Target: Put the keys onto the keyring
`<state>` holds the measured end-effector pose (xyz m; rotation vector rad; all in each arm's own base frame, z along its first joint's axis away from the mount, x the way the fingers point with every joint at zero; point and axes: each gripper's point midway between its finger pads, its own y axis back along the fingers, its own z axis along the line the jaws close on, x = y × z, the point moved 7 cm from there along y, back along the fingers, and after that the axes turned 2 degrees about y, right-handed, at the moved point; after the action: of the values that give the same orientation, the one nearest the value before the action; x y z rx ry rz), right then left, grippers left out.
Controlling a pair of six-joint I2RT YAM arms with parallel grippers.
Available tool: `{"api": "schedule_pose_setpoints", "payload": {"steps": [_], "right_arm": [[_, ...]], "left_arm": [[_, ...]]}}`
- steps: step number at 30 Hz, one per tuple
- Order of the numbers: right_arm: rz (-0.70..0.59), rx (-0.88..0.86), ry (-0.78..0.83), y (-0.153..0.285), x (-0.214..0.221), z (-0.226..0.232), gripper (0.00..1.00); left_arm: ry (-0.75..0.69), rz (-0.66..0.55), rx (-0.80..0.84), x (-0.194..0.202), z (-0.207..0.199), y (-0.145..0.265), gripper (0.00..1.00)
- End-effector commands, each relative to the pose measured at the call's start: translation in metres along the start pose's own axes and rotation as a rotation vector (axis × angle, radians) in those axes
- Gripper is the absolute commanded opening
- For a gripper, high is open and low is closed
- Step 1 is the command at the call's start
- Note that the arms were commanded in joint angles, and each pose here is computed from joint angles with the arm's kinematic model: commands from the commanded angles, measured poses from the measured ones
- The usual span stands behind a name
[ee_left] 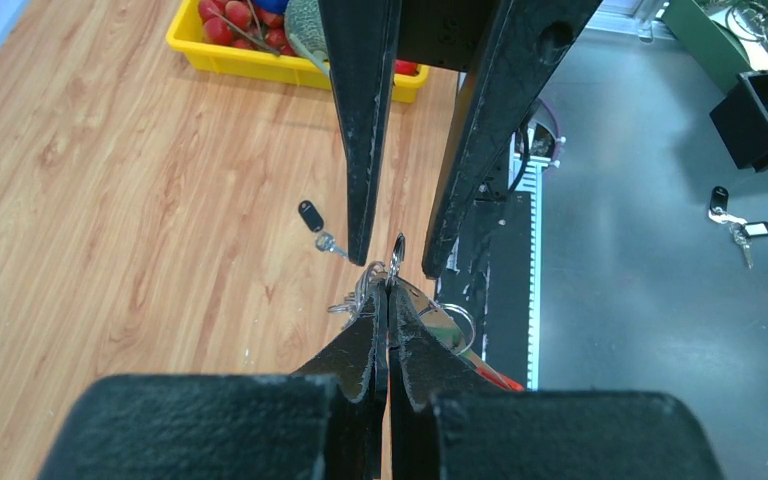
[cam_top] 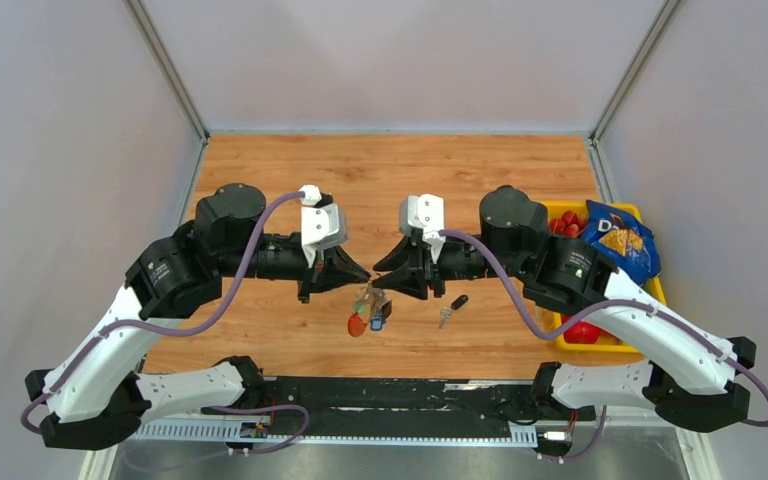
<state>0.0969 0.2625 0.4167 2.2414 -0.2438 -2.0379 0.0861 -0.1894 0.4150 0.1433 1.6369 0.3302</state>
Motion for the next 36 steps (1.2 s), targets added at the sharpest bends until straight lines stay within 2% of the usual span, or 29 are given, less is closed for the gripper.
{"api": "schedule_pose_setpoints", "payload": {"steps": [1,2,4,5,11,12,13,15,17,19,25,36], "right_arm": [[-0.014,-0.031,0.005,0.001,-0.007,0.002,0.29],[-0.016,-0.035,0.005,0.001,-0.008,0.003,0.24],[-0.015,-0.046,0.004,0.000,-0.007,0.003,0.02],[-0.014,-0.047,0.004,0.000,-0.007,0.003,0.00],[-0.033,-0.038,0.020,0.007,-0.006,0.006,0.00],[-0.042,-0.029,0.024,0.010,-0.007,0.007,0.00],[-0.053,-0.015,0.027,0.013,-0.007,0.007,0.00],[-0.080,0.004,0.036,0.019,-0.008,0.008,0.00],[-0.116,0.014,0.046,0.025,-0.010,0.011,0.00],[-0.145,0.020,0.056,0.031,-0.011,0.013,0.00],[-0.251,-0.005,0.107,0.048,-0.013,0.026,0.00],[-0.479,0.000,0.256,0.085,-0.009,0.048,0.00]], "left_arm": [[-0.056,-0.068,0.008,-0.016,-0.005,0.009,0.00],[-0.056,-0.067,0.008,-0.016,-0.005,0.008,0.00],[-0.057,-0.071,0.009,-0.017,-0.005,0.009,0.00],[-0.058,-0.073,0.008,-0.017,-0.006,0.010,0.00],[-0.069,-0.096,0.000,-0.016,-0.007,0.014,0.02],[-0.079,-0.116,-0.002,-0.018,-0.008,0.015,0.05],[-0.084,-0.127,0.000,-0.016,-0.010,0.017,0.18],[-0.106,-0.171,0.005,-0.017,-0.013,0.021,0.33],[-0.124,-0.216,0.003,-0.018,-0.016,0.024,0.43],[-0.139,-0.255,-0.005,-0.020,-0.017,0.027,0.47],[-0.135,-0.324,-0.050,-0.025,-0.010,0.022,0.50],[-0.054,-0.316,-0.054,-0.011,0.009,-0.016,0.52]]}}
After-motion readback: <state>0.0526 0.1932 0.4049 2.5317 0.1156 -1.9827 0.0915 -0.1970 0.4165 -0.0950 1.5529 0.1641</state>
